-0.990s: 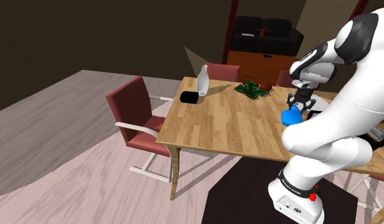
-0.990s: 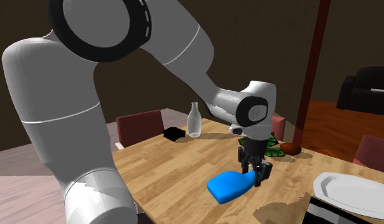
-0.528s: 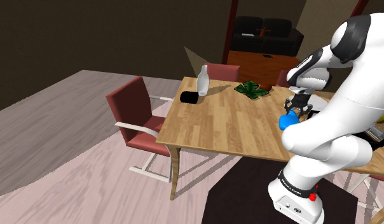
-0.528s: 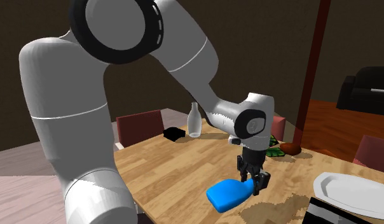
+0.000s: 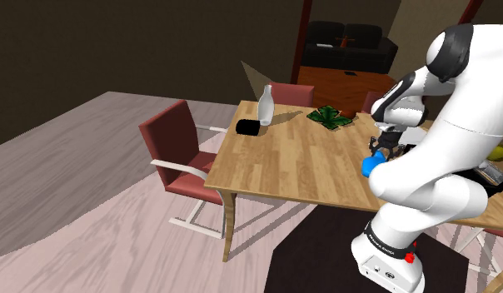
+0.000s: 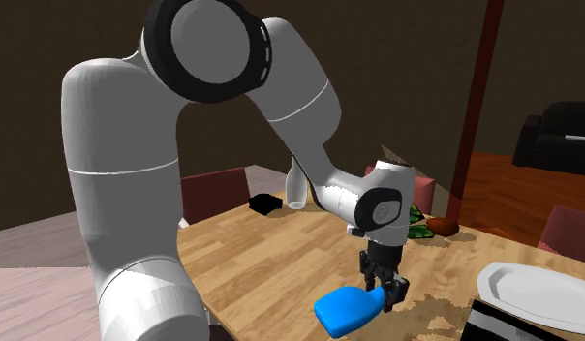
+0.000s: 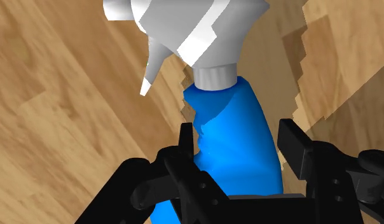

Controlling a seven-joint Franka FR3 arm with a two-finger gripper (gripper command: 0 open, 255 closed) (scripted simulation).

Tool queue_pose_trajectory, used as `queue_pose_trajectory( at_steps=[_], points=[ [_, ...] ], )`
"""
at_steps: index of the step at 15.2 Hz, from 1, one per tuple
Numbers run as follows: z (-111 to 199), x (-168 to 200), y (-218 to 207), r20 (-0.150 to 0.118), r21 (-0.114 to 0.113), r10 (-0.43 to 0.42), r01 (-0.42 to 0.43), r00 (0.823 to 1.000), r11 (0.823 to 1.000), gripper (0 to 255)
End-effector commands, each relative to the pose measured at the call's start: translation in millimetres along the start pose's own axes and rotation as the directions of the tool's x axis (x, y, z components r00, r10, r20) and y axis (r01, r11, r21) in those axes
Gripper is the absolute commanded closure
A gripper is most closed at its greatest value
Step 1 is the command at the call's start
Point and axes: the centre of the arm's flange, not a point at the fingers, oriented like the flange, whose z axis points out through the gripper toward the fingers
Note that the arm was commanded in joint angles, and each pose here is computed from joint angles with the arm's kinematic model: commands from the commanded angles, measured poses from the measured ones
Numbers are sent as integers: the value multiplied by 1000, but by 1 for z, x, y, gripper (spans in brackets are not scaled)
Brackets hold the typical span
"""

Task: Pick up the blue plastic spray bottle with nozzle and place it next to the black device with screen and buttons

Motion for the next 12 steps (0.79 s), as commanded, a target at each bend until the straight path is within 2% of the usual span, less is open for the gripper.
queue_pose_trajectory(
  at_steps=[1, 7, 12],
  points=[
    [10, 0, 0, 1, 0, 0, 0, 1000, 1000, 255],
    [47, -2, 1, 1, 0, 0, 0, 1000, 1000, 255],
    [47, -2, 1, 1, 0, 0, 0, 1000, 1000, 255]
  ],
)
